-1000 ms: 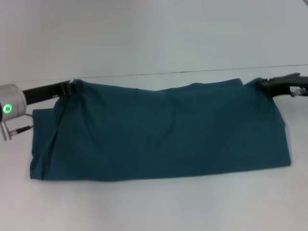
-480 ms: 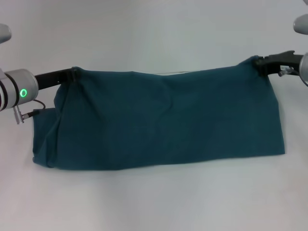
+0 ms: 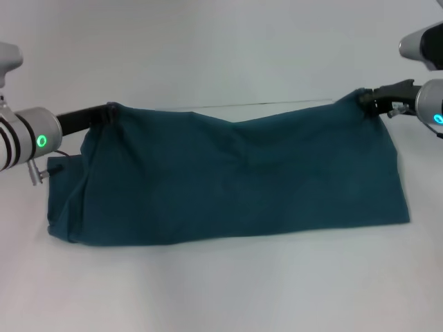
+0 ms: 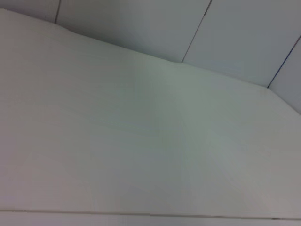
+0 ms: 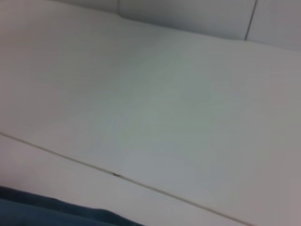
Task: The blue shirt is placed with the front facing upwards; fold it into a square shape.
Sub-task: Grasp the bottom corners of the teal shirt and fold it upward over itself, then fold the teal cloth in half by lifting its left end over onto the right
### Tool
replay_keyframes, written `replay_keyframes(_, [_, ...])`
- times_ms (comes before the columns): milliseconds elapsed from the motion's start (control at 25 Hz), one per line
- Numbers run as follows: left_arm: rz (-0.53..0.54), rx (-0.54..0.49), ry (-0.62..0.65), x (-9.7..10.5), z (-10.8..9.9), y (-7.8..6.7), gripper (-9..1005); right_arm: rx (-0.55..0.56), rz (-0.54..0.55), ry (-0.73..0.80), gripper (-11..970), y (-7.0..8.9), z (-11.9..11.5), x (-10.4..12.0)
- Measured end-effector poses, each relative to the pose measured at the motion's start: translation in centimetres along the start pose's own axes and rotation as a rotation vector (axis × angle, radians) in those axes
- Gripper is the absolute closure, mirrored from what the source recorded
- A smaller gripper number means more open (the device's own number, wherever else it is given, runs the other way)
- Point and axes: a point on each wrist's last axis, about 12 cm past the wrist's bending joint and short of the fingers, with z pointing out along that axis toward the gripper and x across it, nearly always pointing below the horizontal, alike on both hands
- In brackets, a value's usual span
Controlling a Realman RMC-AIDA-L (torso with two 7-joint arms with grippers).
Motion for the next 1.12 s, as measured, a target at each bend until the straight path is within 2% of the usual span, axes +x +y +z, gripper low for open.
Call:
replay_keyframes(160, [-0.035,-0.052,-0.032,0.3,0.0,0.7,946,0.103,0.003,-0.005,865,-0.5,0.1,0.4])
replay_keyframes(320, [-0.091,-0.115,-0.078,0.7,-0.5,2.0,883,0.178,0.004,-0.022,753,-1.2,-0.2,0.4])
replay_keyframes(480, [-0.121,-0.121,-0.108,1.2,-1.1,2.6,709,0.179,0.053,-0.061,641,-2.0,-0.8,0.1])
replay_keyframes(720, [-0.12,-0.042,-0.092,1.9,-1.8,2.6,427,0.059,0.17,-0.132,389,-2.9,-2.6,1.1])
replay_keyframes(880, [-0.115,-0.01,-0.075,2.5,-2.4,2.8,323,-0.028,0.237,-0.151,250,-2.8,-3.6,2.4])
replay_keyframes(1120, [-0.052,-0.02,-0.044,3.4,-3.4,3.4,164,-0.183,0.344,-0.149,48,-2.4,-5.7,4.0])
